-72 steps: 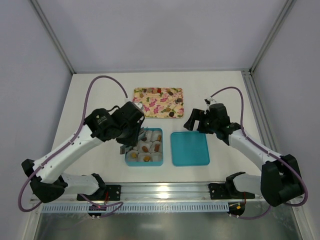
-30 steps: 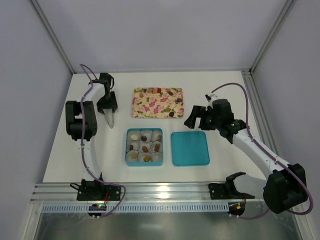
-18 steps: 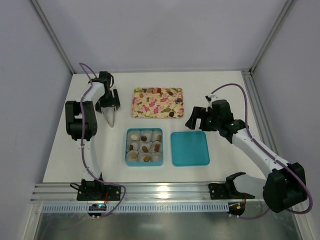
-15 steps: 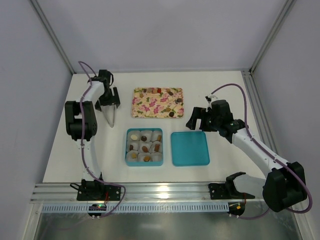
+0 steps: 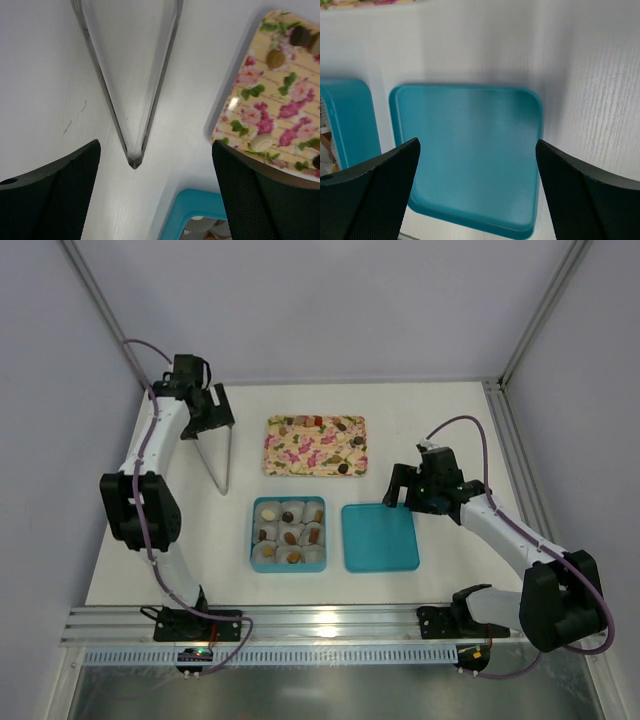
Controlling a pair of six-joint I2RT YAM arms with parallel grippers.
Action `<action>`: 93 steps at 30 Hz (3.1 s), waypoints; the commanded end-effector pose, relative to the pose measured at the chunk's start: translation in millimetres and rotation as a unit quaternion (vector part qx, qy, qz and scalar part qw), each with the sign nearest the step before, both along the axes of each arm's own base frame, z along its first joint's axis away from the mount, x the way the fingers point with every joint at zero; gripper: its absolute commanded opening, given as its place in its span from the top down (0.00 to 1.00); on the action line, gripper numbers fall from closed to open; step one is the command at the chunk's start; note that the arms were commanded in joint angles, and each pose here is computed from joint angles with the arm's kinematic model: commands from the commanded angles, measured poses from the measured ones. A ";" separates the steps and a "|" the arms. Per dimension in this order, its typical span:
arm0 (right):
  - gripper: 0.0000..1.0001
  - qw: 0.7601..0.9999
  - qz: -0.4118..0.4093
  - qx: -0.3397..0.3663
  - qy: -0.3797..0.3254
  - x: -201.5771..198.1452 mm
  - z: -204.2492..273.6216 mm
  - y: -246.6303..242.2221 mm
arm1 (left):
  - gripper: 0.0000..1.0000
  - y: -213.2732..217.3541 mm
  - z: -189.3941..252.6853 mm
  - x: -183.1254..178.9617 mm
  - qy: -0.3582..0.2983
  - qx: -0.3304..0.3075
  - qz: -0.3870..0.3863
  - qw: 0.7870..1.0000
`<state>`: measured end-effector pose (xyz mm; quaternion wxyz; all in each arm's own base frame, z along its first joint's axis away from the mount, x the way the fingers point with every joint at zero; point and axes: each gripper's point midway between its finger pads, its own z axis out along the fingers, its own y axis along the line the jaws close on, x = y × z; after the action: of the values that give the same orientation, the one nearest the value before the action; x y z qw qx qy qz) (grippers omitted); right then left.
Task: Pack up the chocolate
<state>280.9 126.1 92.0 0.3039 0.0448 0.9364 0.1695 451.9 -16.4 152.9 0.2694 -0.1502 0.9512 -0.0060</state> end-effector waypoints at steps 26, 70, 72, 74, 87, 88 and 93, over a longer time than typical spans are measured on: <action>0.39 0.983 -0.124 -0.010 0.134 -50.7 -79.3 -38.3 | 0.11 -295.0 93.4 -206.0 -0.097 -0.195 -0.332 0.918; 0.96 0.990 -0.116 0.030 0.073 -37.7 -2.4 -66.2 | 0.25 -380.5 -30.9 -168.9 0.055 -0.209 -0.394 0.893; 0.96 0.990 -0.116 0.033 0.071 -37.6 0.0 -67.2 | 0.24 -380.7 -35.7 -165.2 0.058 -0.215 -0.393 0.892; 0.96 0.990 -0.114 0.041 0.071 -39.0 2.0 -65.6 | 0.22 -380.7 -38.4 -163.3 0.064 -0.222 -0.391 0.891; 0.96 0.989 -0.111 0.081 0.053 -36.7 22.1 -62.2 | 0.19 -389.4 -45.4 -167.0 0.093 -0.290 -0.394 0.867; 0.96 0.989 -0.108 0.084 0.052 -36.9 23.4 -61.1 | 0.19 -387.9 -45.5 -166.4 0.092 -0.291 -0.393 0.868; 0.96 0.989 -0.108 0.092 0.048 -37.8 27.1 -59.9 | 0.20 -387.1 -41.5 -165.1 0.089 -0.297 -0.391 0.866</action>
<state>232.8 60.5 94.5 0.2385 0.1935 0.9320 0.1923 283.6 -397.7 100.9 0.0967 0.1600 0.9168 -0.3529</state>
